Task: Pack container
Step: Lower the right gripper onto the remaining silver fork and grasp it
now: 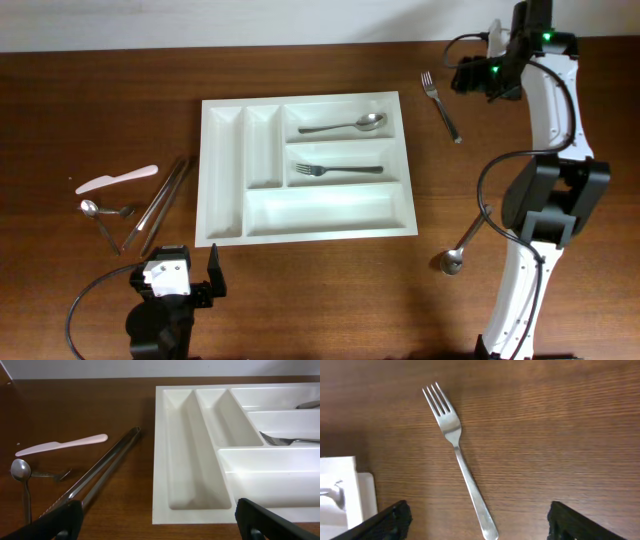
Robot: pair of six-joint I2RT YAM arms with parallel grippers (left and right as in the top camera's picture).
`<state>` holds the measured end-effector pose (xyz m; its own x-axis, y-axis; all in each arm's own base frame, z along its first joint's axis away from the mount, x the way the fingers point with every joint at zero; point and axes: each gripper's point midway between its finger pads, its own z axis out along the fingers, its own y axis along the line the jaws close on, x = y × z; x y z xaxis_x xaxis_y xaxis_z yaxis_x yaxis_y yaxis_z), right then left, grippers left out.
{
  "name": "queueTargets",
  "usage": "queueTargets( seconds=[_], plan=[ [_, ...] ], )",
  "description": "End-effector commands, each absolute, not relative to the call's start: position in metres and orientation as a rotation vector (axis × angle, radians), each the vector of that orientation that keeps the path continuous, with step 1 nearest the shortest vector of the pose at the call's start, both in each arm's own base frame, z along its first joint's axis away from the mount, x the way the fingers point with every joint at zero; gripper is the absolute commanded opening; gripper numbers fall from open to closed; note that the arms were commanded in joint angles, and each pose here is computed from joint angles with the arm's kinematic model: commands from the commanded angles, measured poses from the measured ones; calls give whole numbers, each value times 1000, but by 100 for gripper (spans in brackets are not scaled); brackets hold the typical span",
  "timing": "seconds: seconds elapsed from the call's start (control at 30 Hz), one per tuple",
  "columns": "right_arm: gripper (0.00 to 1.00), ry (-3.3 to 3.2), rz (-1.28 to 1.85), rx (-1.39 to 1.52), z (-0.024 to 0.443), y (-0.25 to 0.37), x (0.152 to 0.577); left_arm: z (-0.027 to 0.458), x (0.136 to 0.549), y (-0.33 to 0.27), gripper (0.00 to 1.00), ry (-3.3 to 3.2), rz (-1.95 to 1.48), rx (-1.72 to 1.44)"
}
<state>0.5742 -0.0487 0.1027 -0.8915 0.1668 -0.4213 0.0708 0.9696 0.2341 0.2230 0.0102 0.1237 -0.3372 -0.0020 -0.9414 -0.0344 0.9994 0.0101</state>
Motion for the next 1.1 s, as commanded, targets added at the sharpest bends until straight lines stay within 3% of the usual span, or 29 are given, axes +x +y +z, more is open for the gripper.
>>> queueTargets(
  seconds=[0.0,0.6,0.9,1.07],
  plan=[
    [92,2677,307,125,88,-35,580,123,223,9,99,1913,39,-3],
    [92,2769,319,114,20,-26,581,123,223,9,99,1913,39,-3],
    [76,2806,328,110,0,-21,577,123,223,9,99,1913,39,-3],
    [75,2859,334,95,-19,-10,569,123,223,9,99,1913,39,-3]
  ],
)
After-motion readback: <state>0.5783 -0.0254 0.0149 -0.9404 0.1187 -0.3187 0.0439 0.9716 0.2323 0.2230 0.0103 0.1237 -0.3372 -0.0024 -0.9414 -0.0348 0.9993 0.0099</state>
